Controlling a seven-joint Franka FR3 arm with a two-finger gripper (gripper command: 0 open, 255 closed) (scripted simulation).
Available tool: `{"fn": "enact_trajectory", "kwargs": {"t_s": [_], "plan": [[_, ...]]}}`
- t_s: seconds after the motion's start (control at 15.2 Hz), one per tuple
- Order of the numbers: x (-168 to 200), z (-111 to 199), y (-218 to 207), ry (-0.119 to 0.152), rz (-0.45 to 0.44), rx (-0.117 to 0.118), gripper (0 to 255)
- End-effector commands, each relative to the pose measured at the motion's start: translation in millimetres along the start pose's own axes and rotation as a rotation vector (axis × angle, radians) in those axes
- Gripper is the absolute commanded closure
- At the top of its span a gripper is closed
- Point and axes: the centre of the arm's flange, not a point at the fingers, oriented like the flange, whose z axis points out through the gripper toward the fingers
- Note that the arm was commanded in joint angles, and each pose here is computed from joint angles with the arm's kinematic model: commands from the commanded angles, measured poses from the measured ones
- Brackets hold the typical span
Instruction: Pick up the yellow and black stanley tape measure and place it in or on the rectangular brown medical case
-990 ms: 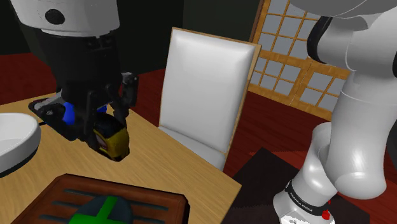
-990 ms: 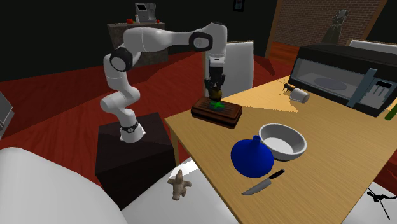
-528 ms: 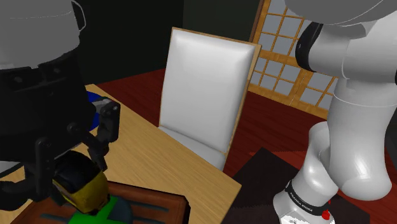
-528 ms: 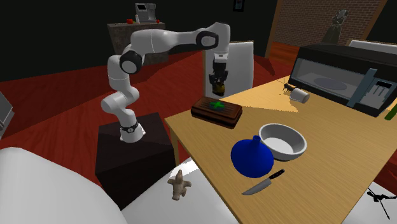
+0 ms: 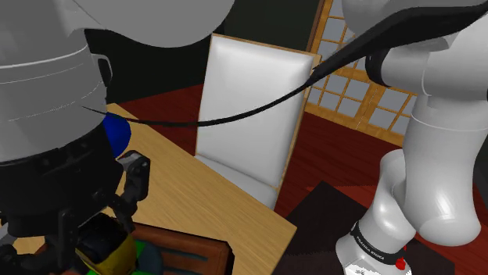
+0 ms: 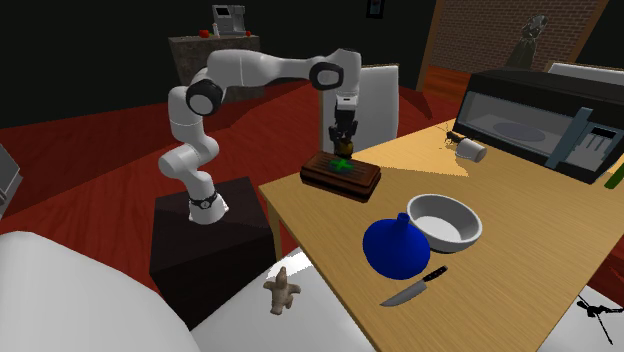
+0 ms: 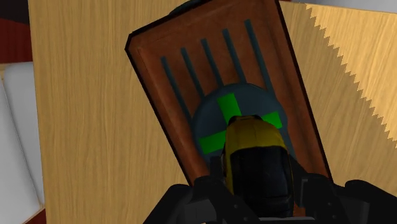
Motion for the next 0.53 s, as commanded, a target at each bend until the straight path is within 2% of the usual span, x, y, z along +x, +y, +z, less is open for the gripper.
{"fn": "enact_trajectory", "kwargs": {"t_s": [0.0,0.26,0.46], "plan": [[0,11,-1,0.001,0.0,0.001,255],[0,32,-1,0.001,0.0,0.001,255],[0,32,-1,0.001,0.0,0.001,255]]}}
